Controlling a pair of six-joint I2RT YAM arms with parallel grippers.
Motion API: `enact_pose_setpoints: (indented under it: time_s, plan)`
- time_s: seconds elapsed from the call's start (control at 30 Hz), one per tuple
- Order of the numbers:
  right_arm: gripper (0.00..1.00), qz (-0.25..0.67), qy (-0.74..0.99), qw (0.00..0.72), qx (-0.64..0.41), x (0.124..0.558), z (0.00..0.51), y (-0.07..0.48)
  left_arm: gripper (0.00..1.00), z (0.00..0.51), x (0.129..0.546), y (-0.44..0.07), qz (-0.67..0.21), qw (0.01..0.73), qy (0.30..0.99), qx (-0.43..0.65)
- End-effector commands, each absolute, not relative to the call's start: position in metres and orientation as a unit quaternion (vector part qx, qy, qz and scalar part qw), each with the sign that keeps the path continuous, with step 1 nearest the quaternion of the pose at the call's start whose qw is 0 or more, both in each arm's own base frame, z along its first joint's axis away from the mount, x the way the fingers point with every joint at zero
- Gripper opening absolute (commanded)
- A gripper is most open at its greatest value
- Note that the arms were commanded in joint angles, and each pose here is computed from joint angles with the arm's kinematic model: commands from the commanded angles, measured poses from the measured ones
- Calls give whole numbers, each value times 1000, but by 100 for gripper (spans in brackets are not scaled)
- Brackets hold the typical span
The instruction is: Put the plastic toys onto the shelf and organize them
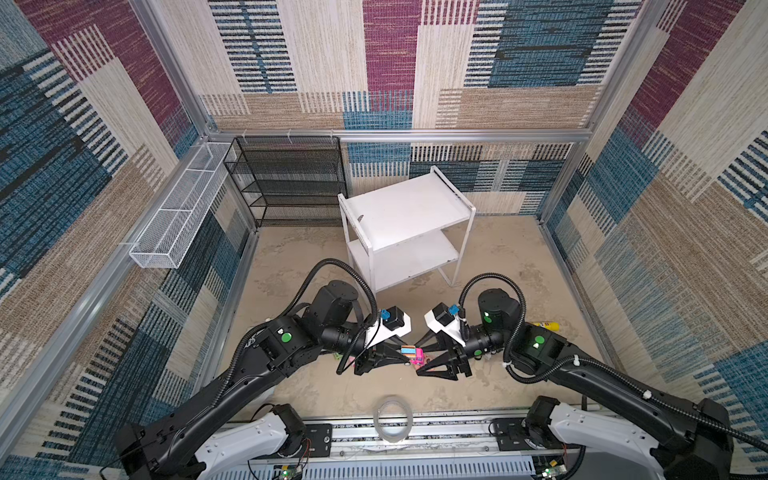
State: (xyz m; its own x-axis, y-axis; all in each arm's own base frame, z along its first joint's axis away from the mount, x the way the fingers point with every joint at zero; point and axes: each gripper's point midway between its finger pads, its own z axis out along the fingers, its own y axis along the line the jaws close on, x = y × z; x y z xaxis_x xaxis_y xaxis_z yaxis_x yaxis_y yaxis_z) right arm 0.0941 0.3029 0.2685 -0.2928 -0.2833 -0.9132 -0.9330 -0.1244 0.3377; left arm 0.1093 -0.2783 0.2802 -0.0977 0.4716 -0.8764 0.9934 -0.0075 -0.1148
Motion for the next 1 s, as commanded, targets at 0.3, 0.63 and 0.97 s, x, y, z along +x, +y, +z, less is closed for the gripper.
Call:
enact_pose_setpoints:
  time_s: [0.3, 0.63, 0.97]
  plan:
    - [52, 520, 603, 320, -514, 107, 271, 307, 21, 280, 110, -277, -391, 334, 619, 594]
    - [45, 515, 604, 322, -517, 110, 275, 309, 21, 279, 110, -276, -388, 334, 620, 595]
    - [34, 512, 607, 319, -517, 111, 273, 310, 21, 279, 110, -276, -388, 334, 619, 595]
